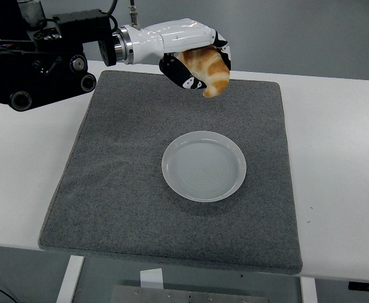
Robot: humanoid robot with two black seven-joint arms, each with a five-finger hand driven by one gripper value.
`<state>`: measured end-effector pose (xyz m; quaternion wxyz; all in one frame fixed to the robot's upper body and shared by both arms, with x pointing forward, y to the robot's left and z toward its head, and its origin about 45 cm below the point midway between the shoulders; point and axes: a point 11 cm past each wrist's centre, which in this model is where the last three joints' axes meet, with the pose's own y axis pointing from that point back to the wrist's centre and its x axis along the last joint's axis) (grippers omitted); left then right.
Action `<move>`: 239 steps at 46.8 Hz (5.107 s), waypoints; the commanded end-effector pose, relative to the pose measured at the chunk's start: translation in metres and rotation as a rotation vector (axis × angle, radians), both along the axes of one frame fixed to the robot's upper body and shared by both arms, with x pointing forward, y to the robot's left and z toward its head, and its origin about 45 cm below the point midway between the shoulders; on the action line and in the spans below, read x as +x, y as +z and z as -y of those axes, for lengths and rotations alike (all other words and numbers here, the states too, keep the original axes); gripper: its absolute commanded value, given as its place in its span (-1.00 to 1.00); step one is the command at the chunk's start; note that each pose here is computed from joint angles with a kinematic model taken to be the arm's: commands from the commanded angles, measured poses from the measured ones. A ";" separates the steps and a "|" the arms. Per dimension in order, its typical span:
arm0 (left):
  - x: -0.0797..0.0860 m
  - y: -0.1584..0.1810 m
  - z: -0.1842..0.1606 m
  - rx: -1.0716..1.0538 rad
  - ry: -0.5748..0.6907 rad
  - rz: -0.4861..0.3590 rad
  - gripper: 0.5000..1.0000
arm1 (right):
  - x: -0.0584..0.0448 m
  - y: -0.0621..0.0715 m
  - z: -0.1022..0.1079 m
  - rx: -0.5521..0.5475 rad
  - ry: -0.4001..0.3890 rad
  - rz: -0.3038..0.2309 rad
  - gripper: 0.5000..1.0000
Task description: Place the bread on the plate
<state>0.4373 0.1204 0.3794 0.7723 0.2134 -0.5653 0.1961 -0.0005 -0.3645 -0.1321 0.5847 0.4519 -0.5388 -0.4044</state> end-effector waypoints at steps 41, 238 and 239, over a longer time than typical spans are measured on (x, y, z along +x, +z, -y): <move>-0.049 -0.136 0.011 0.021 -0.059 -0.114 -1.00 | 0.000 0.000 0.000 0.000 0.000 0.000 0.81; 0.045 -0.035 -0.252 -1.283 0.468 -0.768 0.96 | 0.000 0.000 0.000 0.000 -0.001 0.001 0.81; 0.044 -0.038 -0.253 -1.291 0.470 -0.777 0.96 | 0.000 0.000 0.000 0.000 -0.002 0.001 0.81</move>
